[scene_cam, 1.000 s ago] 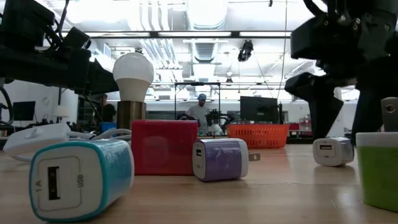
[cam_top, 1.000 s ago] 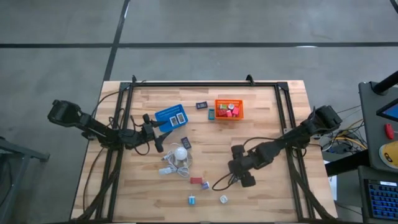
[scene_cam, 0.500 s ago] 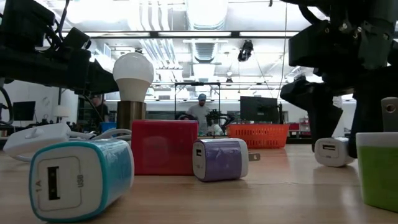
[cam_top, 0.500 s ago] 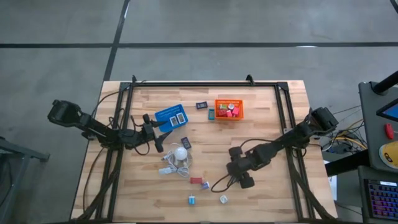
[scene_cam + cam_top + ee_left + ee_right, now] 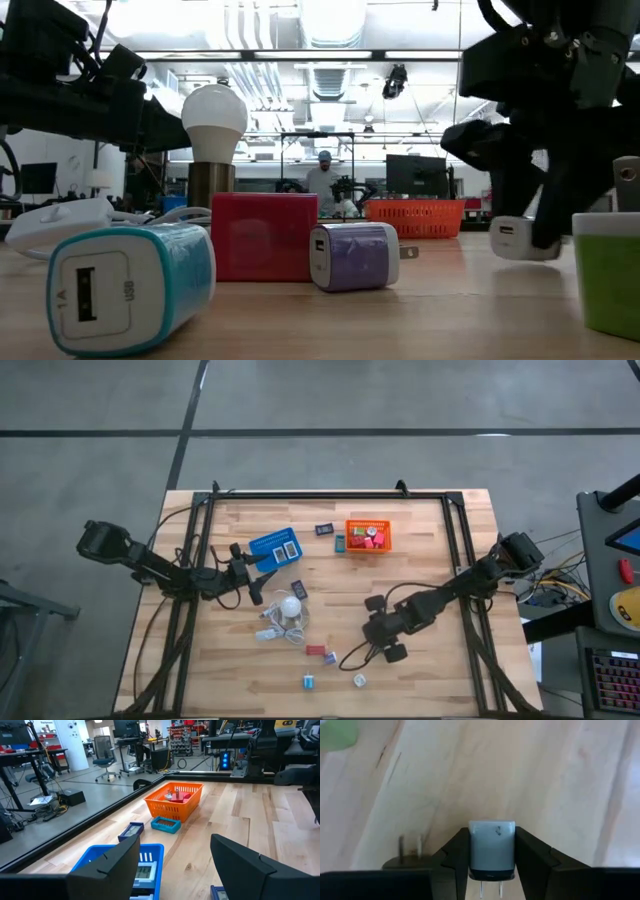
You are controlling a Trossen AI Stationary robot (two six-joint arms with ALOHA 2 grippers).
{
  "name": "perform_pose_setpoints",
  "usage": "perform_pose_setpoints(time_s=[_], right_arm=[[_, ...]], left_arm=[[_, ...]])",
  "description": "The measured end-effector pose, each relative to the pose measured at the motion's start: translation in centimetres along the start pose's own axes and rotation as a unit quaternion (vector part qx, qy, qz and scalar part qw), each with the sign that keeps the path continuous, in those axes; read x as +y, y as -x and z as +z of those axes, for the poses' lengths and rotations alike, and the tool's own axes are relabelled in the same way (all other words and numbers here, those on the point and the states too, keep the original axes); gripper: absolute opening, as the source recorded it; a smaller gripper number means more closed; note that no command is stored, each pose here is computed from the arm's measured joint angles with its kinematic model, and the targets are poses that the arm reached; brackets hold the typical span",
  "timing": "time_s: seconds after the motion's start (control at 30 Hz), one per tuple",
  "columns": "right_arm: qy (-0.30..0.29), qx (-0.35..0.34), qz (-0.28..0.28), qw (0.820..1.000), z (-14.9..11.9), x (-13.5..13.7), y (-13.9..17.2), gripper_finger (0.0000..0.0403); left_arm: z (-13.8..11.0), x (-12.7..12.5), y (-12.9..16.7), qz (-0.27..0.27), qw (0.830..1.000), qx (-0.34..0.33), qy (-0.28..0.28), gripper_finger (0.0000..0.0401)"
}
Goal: Pick & Place Office items
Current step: Put the top white charger adapter into the orange bin
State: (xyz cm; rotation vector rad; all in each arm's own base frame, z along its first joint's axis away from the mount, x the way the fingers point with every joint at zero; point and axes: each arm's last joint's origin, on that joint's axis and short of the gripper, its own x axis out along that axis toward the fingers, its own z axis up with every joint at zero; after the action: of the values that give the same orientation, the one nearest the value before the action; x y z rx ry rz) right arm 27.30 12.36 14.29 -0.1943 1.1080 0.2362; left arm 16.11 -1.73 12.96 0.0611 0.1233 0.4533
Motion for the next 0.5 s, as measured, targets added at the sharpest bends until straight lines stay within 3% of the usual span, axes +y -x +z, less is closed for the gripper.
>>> perform_pose_setpoints(time_s=[0.27, 0.5], right_arm=[[0.011, -0.055, -0.016, 0.998, 1.1, -0.5, 0.0, 0.0116], [0.055, -0.185, -0.009, 0.981, 3.2, -1.3, 0.3, 0.0116]], left_arm=[[0.0, 0.0, 0.0, 0.000, 1.000, 0.000, 0.000, 0.0248], [-0.1, 0.0, 0.0, 0.000, 1.000, 0.003, -0.001, 0.0248]])
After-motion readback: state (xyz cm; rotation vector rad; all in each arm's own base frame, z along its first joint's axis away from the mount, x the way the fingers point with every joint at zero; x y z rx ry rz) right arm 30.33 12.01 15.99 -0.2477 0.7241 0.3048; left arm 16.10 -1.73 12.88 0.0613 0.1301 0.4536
